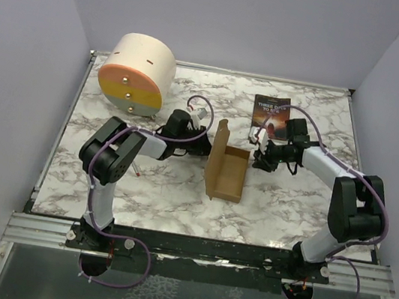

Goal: Fold the paper box

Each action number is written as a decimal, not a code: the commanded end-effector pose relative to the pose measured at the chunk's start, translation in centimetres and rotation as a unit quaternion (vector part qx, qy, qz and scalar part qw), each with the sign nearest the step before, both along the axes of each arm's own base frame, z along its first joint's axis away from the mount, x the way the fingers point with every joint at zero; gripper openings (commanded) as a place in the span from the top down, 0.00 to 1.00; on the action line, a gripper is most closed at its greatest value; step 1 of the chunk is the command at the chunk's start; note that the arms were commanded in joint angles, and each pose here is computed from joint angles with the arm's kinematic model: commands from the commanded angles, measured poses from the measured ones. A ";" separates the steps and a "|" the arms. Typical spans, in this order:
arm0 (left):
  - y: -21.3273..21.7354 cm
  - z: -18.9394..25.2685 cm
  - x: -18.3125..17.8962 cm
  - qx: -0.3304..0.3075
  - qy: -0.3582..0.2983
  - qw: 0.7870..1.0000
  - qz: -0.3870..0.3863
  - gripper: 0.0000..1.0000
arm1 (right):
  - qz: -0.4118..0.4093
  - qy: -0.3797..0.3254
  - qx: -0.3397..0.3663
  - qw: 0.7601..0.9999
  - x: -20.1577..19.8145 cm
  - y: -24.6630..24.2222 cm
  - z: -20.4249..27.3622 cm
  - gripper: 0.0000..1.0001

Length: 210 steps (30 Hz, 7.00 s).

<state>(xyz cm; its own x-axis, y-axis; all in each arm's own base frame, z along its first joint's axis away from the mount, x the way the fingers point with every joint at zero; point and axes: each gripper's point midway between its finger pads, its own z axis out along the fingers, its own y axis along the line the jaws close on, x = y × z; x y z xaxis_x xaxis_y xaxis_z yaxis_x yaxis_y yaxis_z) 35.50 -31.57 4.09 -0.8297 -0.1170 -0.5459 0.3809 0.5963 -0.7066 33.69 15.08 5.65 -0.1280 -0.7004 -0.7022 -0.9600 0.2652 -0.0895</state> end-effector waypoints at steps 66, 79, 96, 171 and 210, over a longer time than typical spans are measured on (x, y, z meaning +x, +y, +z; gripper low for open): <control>13.6 9.4 -8.0 0.034 -0.194 0.955 0.222 0.67 | -0.070 -0.092 -0.047 0.992 7.7 2.2 -1.2 0.40; 13.6 9.5 -8.2 0.027 -0.192 0.955 0.222 0.67 | -0.076 -0.098 -0.062 0.990 7.5 2.2 -2.3 0.84; 14.9 8.7 -8.3 0.072 -0.176 0.953 0.235 0.55 | -0.097 -0.060 -0.027 0.993 6.0 2.8 -0.7 0.61; 12.4 15.7 -9.3 -0.030 -0.213 0.950 0.228 1.00 | -0.036 0.058 0.261 0.963 -0.8 2.0 12.1 0.30; -7.6 16.1 -8.4 0.123 -0.288 0.950 0.013 1.00 | -0.129 0.029 0.288 0.948 1.3 -3.8 13.3 0.30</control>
<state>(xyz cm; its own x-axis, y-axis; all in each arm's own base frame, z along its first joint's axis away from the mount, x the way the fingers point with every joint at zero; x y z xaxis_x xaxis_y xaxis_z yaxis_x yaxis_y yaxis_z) 26.18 -39.25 21.50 -0.3627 -0.0072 -0.9319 0.6762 0.6861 -0.2685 35.13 11.67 18.25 -0.3196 -0.1591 -0.9341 -0.8504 0.4831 0.2087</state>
